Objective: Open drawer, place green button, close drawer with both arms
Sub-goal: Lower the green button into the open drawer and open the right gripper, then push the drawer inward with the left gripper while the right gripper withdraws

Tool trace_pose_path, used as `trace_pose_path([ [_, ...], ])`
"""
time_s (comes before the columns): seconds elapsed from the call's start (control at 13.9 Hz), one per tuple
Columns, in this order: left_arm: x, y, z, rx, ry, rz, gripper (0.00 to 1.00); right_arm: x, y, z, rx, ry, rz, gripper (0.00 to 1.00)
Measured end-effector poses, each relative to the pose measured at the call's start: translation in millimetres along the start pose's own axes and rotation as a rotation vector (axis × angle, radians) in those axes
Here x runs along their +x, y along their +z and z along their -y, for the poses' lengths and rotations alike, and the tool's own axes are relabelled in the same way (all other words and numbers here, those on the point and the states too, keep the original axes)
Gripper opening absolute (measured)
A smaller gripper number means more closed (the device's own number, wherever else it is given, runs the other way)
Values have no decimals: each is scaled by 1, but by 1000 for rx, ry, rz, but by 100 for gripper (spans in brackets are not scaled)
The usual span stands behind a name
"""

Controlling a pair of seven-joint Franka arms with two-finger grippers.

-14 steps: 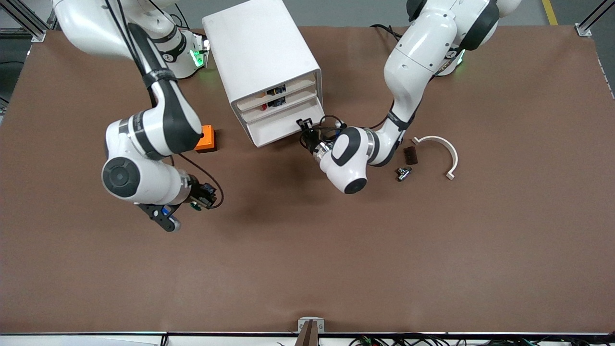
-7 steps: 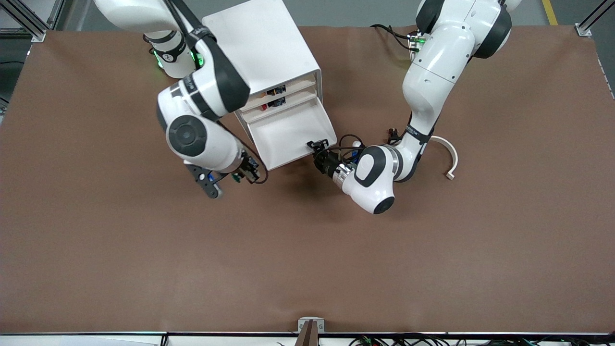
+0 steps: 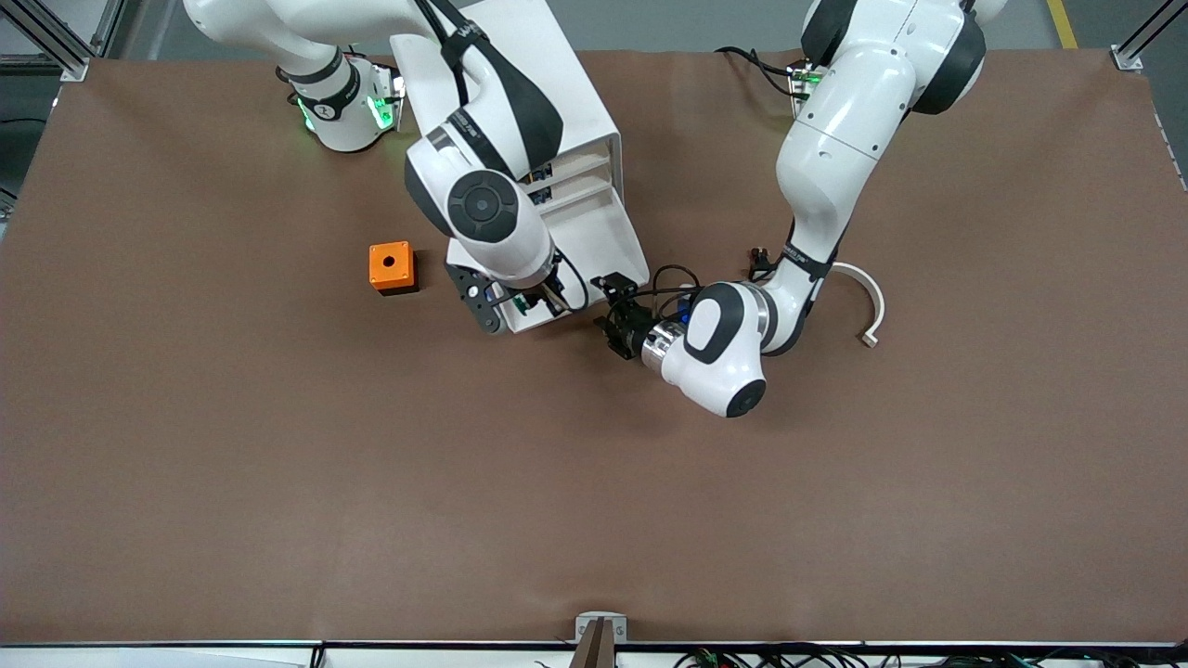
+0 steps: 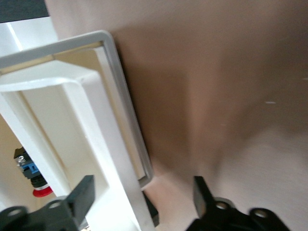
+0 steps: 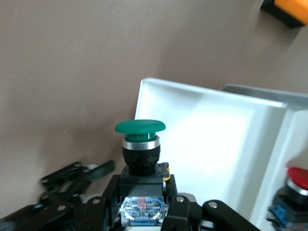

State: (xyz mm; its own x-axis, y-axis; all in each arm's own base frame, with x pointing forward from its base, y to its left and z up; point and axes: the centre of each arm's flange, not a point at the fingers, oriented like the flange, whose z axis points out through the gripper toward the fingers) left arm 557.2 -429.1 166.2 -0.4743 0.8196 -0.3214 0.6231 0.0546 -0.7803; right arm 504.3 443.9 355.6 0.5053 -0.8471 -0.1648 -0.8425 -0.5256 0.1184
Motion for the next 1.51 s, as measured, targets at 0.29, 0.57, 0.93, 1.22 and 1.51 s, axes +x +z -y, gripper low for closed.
trace_pose_path([
  [0.29,-5,-53,3,-152,92,-98,100,-19,38,-9,26,37,-16,41],
  [0.57,-16,-99,31,-293,239,-246,100,-27,52,-10,62,81,-52,41],
  [0.93,-12,-143,60,-339,515,-465,100,-31,70,-10,48,88,-61,55],
  [1.22,-16,-145,76,-284,714,-542,100,-41,69,-11,56,83,-65,84],
  [1.51,-13,-140,70,-199,1029,-624,100,39,14,8,70,16,-70,100],
])
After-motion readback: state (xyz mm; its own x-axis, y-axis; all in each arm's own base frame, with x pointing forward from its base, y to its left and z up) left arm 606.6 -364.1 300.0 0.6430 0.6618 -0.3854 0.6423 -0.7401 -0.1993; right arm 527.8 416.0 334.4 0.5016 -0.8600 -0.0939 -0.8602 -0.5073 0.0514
